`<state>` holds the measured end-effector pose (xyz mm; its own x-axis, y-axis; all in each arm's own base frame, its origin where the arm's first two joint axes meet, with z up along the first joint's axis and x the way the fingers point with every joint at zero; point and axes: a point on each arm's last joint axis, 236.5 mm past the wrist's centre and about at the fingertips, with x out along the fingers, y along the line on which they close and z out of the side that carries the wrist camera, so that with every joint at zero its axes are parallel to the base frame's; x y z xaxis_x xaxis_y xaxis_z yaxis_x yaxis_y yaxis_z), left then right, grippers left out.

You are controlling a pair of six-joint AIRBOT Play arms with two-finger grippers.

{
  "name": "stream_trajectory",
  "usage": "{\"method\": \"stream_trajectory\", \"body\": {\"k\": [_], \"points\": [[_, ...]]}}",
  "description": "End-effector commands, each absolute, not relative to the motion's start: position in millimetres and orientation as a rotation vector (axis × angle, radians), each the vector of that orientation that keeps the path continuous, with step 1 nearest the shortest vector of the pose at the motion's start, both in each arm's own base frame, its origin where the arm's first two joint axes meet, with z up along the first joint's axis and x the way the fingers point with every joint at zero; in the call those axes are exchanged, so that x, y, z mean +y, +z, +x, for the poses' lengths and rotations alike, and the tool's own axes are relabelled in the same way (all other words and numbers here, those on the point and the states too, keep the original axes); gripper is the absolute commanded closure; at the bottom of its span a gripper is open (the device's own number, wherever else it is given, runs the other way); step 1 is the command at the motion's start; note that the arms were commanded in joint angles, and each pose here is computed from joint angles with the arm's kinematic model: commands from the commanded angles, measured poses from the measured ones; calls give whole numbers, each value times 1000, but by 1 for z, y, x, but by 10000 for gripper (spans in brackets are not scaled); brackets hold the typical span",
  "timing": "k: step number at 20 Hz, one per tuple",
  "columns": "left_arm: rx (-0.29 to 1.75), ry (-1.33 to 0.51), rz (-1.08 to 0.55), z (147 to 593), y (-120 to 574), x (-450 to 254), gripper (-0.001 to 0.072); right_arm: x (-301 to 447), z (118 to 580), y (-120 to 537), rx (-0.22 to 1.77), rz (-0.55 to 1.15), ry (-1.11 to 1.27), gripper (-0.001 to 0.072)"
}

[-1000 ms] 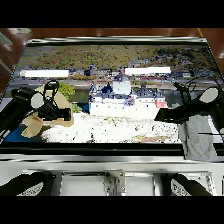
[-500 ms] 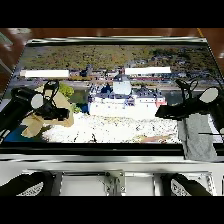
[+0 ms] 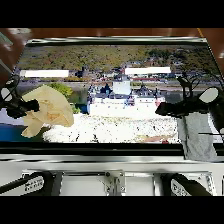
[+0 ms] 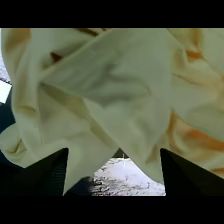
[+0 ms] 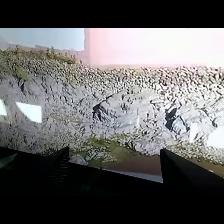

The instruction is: Fold the shirts.

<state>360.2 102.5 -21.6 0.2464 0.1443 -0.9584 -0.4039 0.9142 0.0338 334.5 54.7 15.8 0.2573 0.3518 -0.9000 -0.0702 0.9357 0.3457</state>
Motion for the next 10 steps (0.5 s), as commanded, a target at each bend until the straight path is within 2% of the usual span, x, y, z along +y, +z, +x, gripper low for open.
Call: {"method": "stream_trajectory", "body": {"k": [1, 6, 7, 8, 9, 10], "points": [[1217, 428, -449, 375, -50, 131, -1, 53, 345, 18, 1240, 255, 276, 33], [1290, 351, -610, 389, -102, 102, 3, 57, 350, 22, 1215, 281, 282, 33], [1307, 356, -625, 388, -106, 101, 45, 62, 350, 24, 1212, 305, 297, 33], [1333, 348, -642, 386, -106, 96, 399, 67, 350, 26, 1210, 326, 310, 33], [1353, 323, -645, 385, -101, 92, 655, 68, 348, 26, 1215, 330, 315, 34], [1364, 264, -626, 389, -90, 85, 670, 68, 346, 25, 1225, 324, 316, 33]]}}
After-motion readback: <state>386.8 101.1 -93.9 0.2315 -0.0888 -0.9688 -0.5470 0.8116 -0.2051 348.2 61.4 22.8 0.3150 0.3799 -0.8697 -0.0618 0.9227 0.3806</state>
